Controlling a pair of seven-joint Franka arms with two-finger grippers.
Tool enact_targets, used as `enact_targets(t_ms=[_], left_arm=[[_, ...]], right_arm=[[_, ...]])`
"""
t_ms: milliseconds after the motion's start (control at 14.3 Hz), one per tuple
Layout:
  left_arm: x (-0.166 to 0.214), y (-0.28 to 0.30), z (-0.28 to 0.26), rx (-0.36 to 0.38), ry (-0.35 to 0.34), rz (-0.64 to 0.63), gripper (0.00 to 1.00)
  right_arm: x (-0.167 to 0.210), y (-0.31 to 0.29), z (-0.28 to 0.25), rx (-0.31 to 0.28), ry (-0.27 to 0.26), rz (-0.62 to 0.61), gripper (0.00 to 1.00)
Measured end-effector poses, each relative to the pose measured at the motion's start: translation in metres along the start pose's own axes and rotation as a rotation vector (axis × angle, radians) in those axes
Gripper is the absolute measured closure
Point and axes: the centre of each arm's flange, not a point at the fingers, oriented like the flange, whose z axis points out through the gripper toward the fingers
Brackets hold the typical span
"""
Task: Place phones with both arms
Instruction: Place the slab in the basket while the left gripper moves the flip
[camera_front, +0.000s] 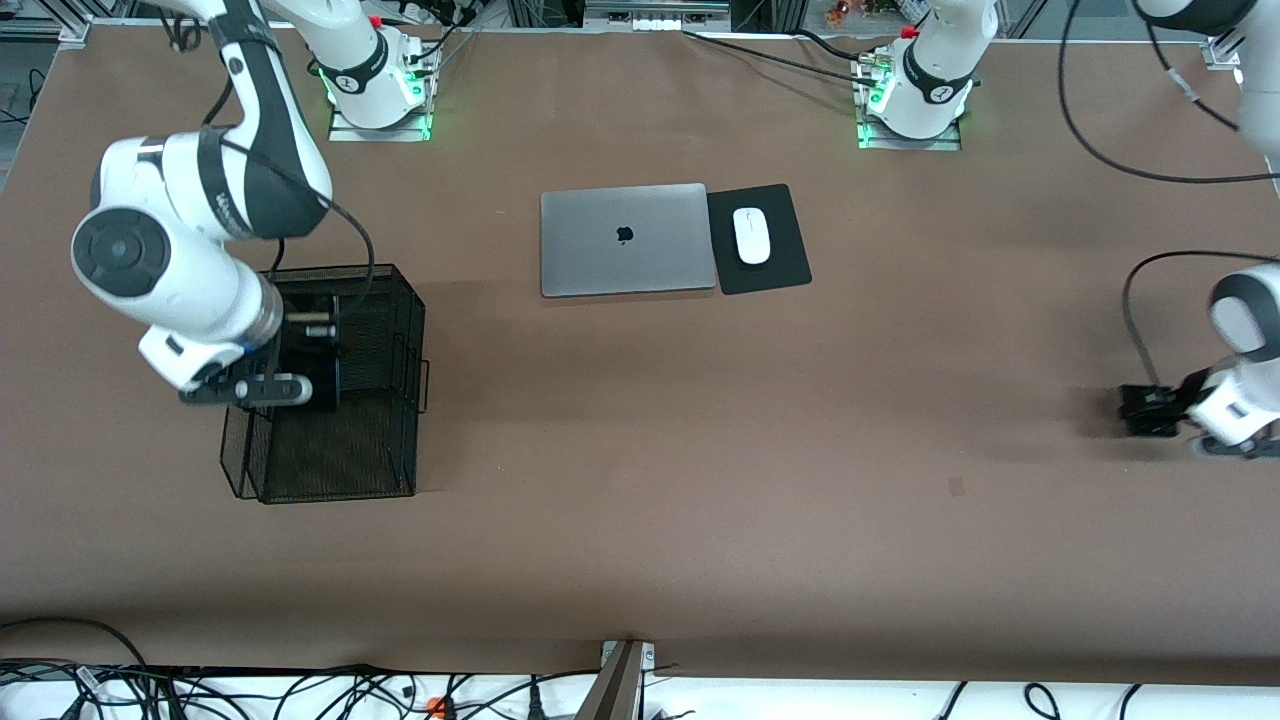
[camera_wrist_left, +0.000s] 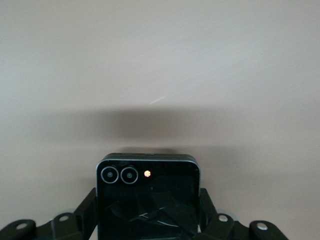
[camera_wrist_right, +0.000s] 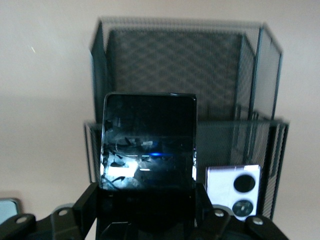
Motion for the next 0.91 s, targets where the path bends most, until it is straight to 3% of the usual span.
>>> enact_targets(t_ms=[210, 420, 701, 911], left_arm=[[0.032, 0.116, -0.002, 0.000, -0.025, -0.005, 0.19], [0.043, 0.223, -0.007, 0.010, -0.075, -0.037, 0.19], [0.034, 0.418, -0.035, 0.055, -0.083, -0.144, 0.19], [0.010, 0.509, -0.045, 0.057, -0.074, -0.129, 0.19]], right_arm=[[-0.031, 0.011, 0.035, 0.008, -0.046, 0.010, 0.21], [-0.039, 0.017, 0.061, 0.003, -0.085, 0.020, 0.21], [-0.034, 0.015, 0.070, 0.002, -0.059, 0.020, 0.21], [-0.029, 0.013, 0.071, 0.008, -0.031, 0.020, 0.21]])
